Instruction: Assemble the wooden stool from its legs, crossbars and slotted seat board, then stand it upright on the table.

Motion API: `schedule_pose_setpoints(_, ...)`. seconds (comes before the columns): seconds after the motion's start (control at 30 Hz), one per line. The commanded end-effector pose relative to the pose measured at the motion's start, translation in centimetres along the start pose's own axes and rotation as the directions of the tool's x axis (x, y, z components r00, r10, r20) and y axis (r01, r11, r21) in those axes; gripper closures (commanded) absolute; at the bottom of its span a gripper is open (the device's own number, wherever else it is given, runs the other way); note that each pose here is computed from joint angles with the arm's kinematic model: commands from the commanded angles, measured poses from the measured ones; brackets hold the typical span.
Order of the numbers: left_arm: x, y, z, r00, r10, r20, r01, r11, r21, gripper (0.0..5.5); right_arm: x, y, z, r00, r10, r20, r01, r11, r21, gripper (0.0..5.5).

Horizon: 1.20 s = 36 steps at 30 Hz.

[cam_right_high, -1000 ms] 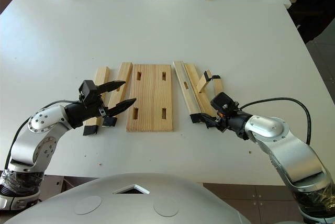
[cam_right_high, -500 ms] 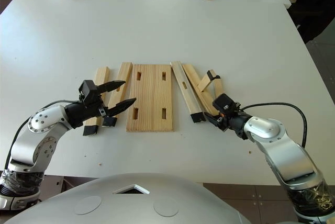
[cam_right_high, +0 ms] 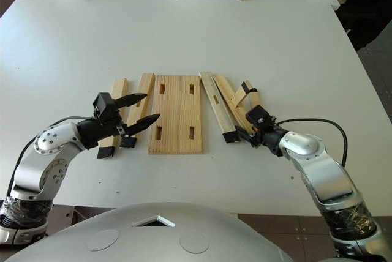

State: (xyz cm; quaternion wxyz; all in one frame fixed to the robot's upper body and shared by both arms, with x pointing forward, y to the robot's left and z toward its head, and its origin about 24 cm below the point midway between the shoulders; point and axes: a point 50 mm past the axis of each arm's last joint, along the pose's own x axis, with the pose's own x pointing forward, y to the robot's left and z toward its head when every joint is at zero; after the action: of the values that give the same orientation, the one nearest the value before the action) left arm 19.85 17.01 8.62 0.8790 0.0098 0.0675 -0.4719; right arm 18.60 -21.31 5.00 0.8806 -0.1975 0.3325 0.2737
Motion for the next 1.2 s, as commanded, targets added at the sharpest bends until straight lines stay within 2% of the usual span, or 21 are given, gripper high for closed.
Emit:
schedule_pose_setpoints(0.03, 0.1, 0.3, 0.1, 1.000, 0.010, -0.004, -0.010, 1.000, 0.012, 1.73, 0.5, 0.7, -2.2, 0.995, 0.024, -0.097, -0.021, 0.999, 0.035, 3.00)
schedule_pose_setpoints(0.17, 0.1, 0.4, 0.1, 1.000, 0.015, -0.004, -0.015, 1.000, 0.013, 1.73, 0.6, 0.8, -2.5, 0.994, 0.028, -0.107, -0.026, 0.999, 0.023, 3.38)
schedule_pose_setpoints(0.43, 0.2, 0.6, 0.2, 1.000, 0.016, 0.000, -0.016, 1.000, 0.016, 1.73, 0.9, 0.8, -2.2, 0.996, 0.009, -0.092, -0.007, 1.000, 0.018, 3.38)
schedule_pose_setpoints(0.73, 0.3, 1.2, 0.1, 0.999, 0.042, 0.001, -0.042, 0.999, 0.020, 1.73, 0.9, -0.9, 1.0, 0.993, -0.092, 0.073, 0.087, 0.994, 0.059, 3.38)
schedule_pose_setpoints(0.97, 0.8, 3.4, 0.7, 0.973, 0.230, 0.009, -0.231, 0.973, 0.019, 1.73, 0.2, -3.2, 4.4, 0.963, -0.146, 0.227, 0.131, 0.988, 0.079, 3.43)
schedule_pose_setpoints(1.2, 1.5, 5.0, 1.0, 0.911, 0.410, -0.037, -0.409, 0.912, 0.034, 1.73, -0.1, -4.7, 6.1, 0.947, -0.137, 0.289, 0.123, 0.990, 0.066, 3.43)
